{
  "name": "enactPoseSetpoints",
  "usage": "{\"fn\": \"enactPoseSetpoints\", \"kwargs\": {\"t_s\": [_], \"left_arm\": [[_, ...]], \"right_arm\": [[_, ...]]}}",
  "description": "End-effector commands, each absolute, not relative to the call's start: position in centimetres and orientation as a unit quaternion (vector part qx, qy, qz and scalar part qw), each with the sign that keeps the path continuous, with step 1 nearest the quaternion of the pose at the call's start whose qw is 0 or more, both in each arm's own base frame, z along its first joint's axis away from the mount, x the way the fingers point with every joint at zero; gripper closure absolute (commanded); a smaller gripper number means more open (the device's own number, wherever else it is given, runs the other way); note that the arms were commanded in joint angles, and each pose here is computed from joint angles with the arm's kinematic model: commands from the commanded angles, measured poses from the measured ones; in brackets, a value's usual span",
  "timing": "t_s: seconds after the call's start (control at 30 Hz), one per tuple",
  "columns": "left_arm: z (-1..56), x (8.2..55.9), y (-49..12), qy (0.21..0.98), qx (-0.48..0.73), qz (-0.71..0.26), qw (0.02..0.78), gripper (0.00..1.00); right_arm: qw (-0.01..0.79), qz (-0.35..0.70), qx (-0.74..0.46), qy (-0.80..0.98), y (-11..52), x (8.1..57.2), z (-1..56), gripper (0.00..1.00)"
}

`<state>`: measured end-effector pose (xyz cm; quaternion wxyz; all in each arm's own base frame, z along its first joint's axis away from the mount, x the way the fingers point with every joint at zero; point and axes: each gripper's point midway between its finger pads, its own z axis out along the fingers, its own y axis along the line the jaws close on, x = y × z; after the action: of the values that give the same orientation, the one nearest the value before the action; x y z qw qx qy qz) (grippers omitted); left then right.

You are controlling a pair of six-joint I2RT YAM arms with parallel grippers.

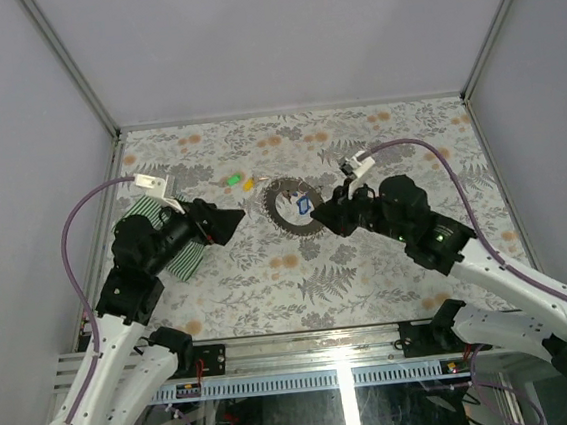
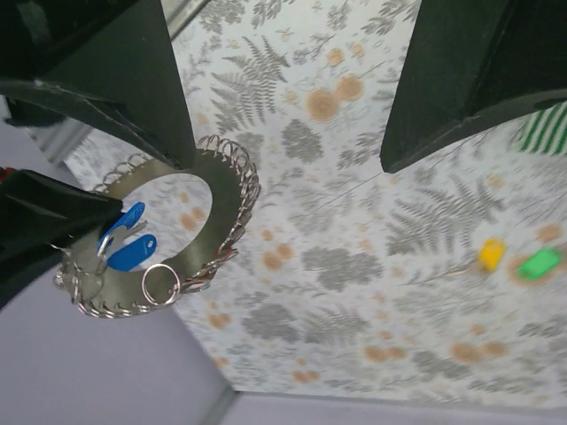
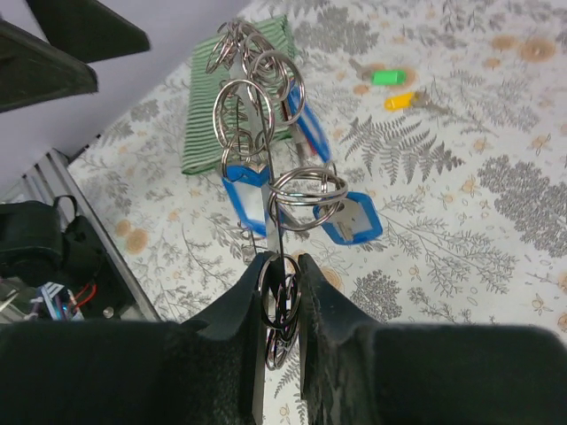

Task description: Put the keys on the keyring

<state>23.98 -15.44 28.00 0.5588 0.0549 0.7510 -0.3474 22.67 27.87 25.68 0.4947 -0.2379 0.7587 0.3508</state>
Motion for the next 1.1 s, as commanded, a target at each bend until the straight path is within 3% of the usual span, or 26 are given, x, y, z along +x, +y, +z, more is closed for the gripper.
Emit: {"fn": "enactPoseSetpoints", "kwargs": {"t_s": [0.0, 0.23, 0.57, 0.8, 1.07], "left_arm": [[34.2, 21.9, -18.8, 0.664, 0.164, -0.434, 0.586, 0.15], [36.7, 21.1, -20.2, 0.623, 0.187, -0.486, 0.583, 0.16], [38.1, 19.8, -21.2, 0.589, 0.215, -0.526, 0.575, 0.21], [39.4, 18.6, -22.1, 0.554, 0.233, -0.568, 0.562, 0.38], [40.4, 18.1, -22.2, 0.541, 0.239, -0.575, 0.565, 0.68]], "right_arm": [[0.541, 0.395, -0.229, 0.706, 27.1, 21.0, 32.1, 1.0], [0.522, 0.509, -0.176, 0.662, 28.5, 19.1, 36.1, 1.0], [0.49, 0.593, -0.151, 0.621, 29.8, 17.7, 38.8, 1.0], [0.461, 0.634, -0.144, 0.604, 30.9, 17.3, 39.0, 1.0], [0.462, 0.635, -0.142, 0.602, 30.8, 17.3, 38.9, 1.0]]}}
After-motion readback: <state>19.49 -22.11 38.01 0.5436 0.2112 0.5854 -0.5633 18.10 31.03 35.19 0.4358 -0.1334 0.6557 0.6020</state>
